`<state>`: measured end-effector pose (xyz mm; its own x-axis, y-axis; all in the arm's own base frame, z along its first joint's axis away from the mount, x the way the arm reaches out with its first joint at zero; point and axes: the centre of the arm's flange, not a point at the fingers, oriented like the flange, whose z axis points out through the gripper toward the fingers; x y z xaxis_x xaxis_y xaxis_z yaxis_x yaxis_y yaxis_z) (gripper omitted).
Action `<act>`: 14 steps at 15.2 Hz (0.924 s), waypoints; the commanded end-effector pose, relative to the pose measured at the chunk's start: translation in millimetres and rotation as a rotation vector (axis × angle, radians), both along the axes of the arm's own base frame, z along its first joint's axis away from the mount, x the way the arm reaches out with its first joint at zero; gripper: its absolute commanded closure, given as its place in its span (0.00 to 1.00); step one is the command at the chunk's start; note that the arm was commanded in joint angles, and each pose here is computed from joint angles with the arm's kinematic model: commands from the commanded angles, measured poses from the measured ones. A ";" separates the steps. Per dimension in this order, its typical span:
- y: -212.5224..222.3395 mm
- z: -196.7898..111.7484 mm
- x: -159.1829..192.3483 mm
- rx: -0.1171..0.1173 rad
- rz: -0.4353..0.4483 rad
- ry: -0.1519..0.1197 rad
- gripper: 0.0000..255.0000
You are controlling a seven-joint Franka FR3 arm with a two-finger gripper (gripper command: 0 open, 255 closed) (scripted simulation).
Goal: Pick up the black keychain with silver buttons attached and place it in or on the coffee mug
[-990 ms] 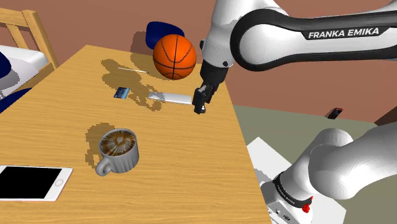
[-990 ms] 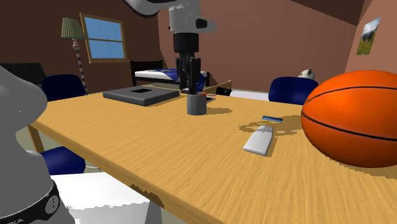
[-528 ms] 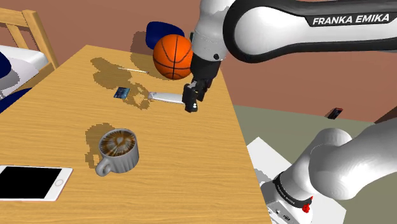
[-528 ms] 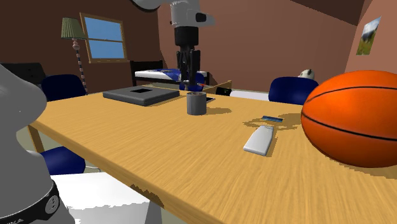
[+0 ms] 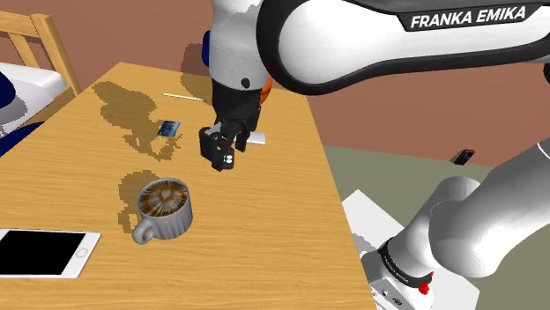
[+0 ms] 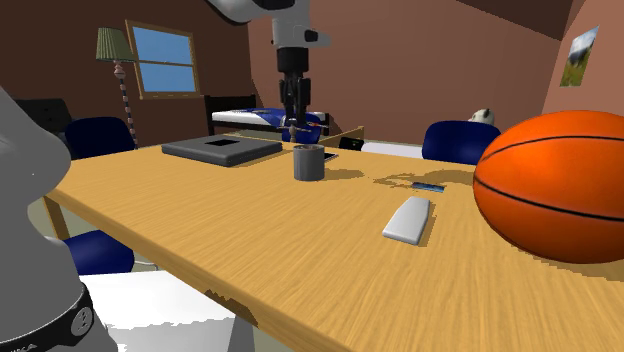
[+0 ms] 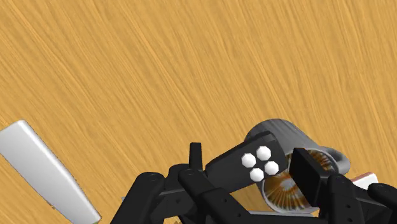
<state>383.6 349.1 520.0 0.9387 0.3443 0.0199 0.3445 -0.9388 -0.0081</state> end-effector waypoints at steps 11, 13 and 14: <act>156.4 6.2 6.9 0.001 -0.002 0.000 1.00; 156.4 -4.4 6.9 0.001 -0.002 0.000 1.00; 156.4 -9.7 6.9 0.001 -0.002 0.000 1.00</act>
